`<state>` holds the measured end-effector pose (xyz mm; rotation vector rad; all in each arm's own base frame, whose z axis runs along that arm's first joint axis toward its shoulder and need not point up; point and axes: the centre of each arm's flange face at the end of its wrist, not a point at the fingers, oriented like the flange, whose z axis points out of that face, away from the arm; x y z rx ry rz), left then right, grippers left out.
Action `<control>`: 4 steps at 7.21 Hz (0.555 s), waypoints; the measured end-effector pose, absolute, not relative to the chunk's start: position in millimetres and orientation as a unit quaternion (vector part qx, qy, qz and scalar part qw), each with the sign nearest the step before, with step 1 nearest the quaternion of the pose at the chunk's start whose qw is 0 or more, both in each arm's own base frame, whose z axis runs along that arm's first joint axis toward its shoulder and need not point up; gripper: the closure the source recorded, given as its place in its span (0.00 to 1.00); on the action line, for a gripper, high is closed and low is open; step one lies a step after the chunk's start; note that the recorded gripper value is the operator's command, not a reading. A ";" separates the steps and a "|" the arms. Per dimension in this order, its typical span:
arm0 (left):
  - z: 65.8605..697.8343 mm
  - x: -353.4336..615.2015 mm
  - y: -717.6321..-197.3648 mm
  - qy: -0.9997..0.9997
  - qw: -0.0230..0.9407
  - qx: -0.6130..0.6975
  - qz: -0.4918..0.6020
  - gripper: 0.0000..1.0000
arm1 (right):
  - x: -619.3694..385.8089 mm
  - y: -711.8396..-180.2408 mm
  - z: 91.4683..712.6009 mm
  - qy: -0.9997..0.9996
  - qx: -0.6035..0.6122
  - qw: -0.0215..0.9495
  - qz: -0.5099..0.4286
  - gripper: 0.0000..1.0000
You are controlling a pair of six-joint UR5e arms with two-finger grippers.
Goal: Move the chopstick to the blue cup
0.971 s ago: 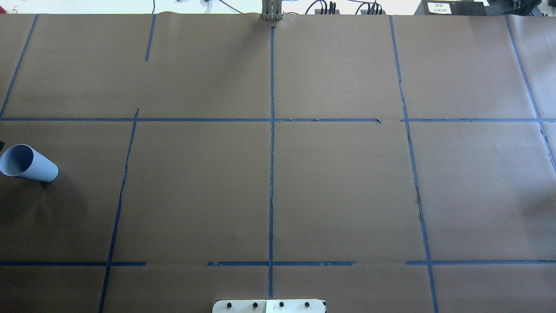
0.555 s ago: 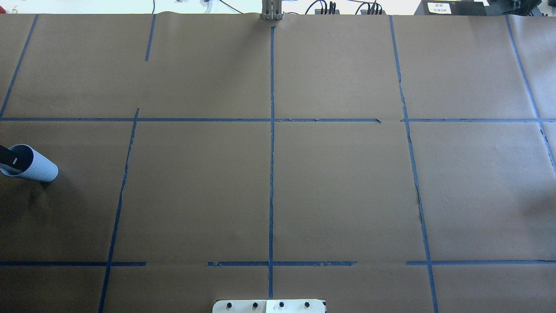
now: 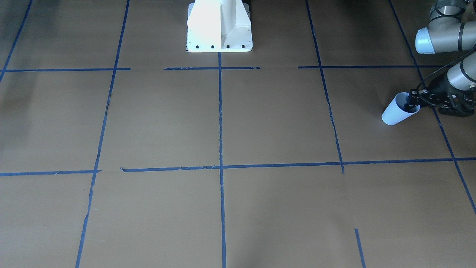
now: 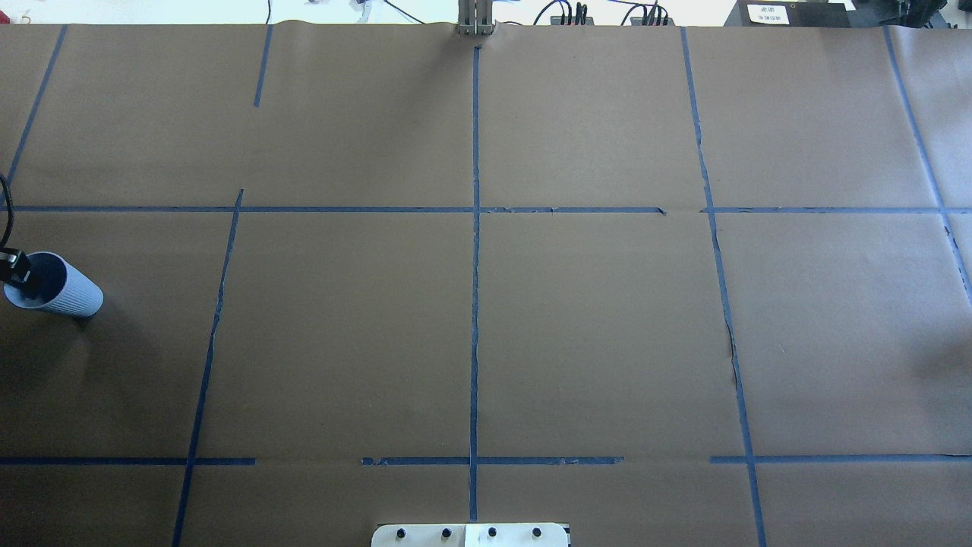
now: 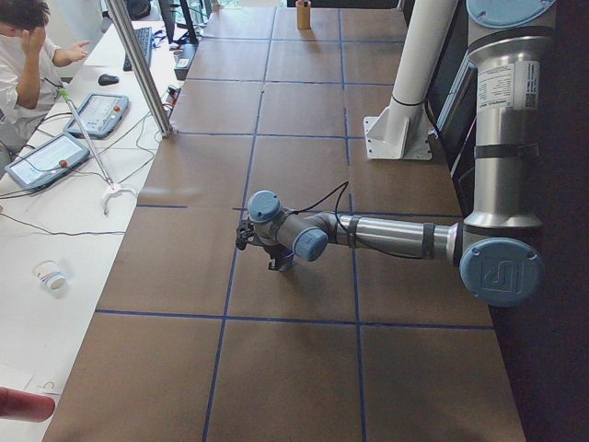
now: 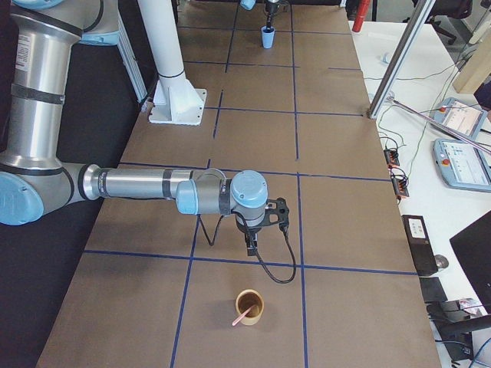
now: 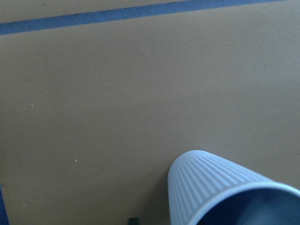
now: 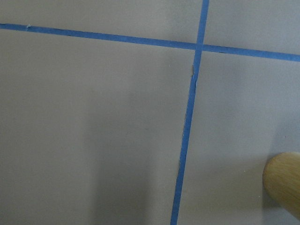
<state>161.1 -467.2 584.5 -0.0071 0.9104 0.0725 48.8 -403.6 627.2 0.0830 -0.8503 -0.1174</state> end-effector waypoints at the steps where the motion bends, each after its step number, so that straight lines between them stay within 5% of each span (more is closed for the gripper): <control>1: 538.1 172.9 -473.4 0.457 0.889 -0.008 -0.012 1.00 | 48.7 -403.6 627.1 -0.412 0.040 0.908 -0.057 0.00; 4: 351.5 300.4 -462.4 0.508 0.856 -0.042 -0.083 1.00 | 48.7 -403.4 627.8 -0.413 0.039 0.908 -0.056 0.00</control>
